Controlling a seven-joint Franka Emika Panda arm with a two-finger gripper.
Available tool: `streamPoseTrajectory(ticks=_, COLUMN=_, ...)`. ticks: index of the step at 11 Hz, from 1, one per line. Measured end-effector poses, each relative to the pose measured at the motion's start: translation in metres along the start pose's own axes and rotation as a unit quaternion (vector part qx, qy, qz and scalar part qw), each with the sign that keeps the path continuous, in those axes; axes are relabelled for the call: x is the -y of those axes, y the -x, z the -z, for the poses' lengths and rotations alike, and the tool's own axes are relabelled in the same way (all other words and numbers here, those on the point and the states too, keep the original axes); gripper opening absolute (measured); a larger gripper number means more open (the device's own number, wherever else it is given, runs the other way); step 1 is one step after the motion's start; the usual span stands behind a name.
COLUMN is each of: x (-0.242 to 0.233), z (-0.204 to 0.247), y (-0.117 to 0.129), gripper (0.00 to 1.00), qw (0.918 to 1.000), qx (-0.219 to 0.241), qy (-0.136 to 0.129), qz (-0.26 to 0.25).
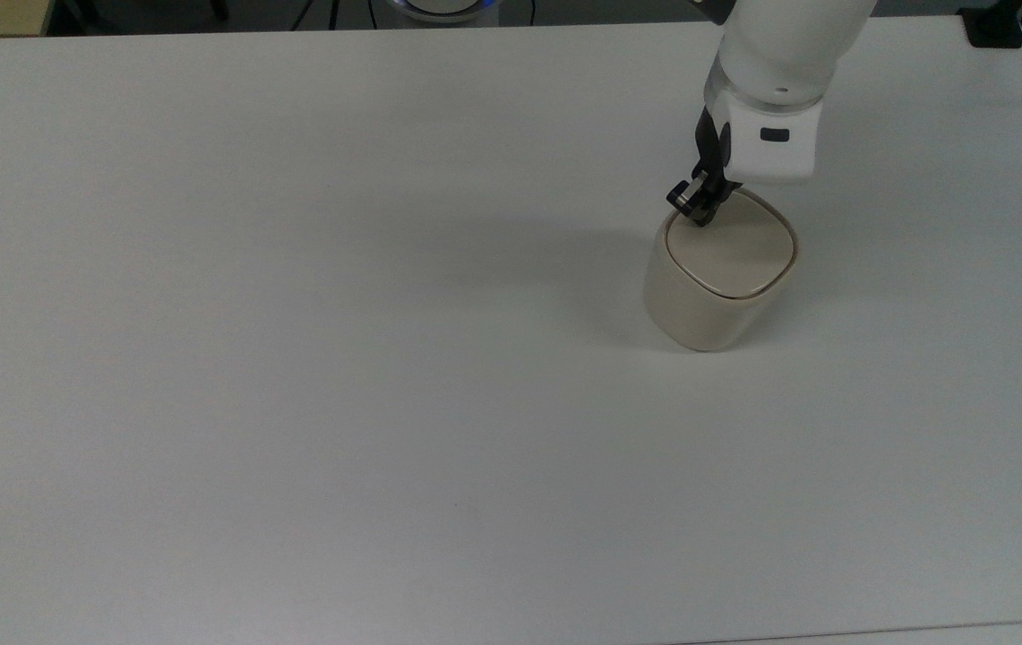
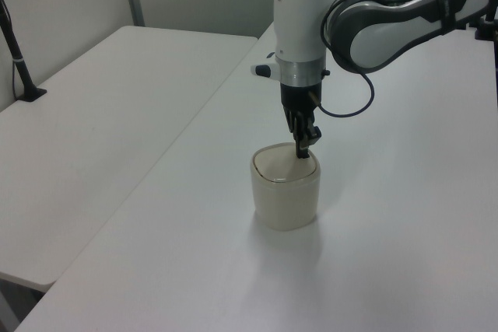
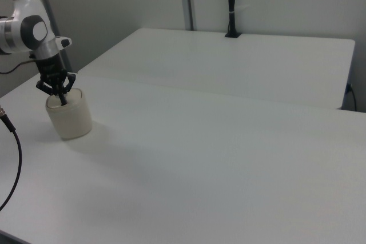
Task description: Open the trash bin
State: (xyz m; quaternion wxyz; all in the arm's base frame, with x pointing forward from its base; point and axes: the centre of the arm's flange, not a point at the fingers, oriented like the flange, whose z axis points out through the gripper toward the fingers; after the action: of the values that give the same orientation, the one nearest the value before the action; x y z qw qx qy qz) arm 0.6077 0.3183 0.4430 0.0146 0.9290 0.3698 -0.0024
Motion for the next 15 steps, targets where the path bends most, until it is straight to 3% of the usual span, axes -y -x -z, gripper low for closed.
streamPoseTrajectory(ticks=3, x=0.0, z=-0.001, y=-0.001, gripper=0.01, qw=1.0, qx=0.0, qy=0.001, qz=0.0)
streamPoseTrajectory(ticks=5, x=-0.008, z=0.024, y=0.002, gripper=0.01, qw=0.9997, qx=-0.02, qy=0.008, qz=-0.008)
streamPoseTrajectory(ticks=7, x=-0.033, z=0.09, y=0.038, gripper=0.03, qw=0.9988, qx=-0.033, qy=0.008, qz=-0.034)
streamPoseTrajectory(ticks=9, x=-0.067, z=0.16, y=0.106, gripper=0.04, qw=0.9971, qx=-0.024, qy=-0.002, qz=-0.072)
streamPoseTrajectory(ticks=10, x=-0.08, z=0.182, y=0.139, gripper=0.11, qw=0.9956, qx=-0.014, qy=-0.008, qz=-0.092)
streamPoseTrajectory(ticks=12, x=-0.11, z=0.199, y=0.184, gripper=0.41, qw=0.9883, qx=-0.009, qy=-0.014, qz=-0.152)
streamPoseTrajectory(ticks=15, x=-0.162, z=0.189, y=0.225, gripper=0.85, qw=0.9653, qx=0.002, qy=-0.019, qz=-0.26)
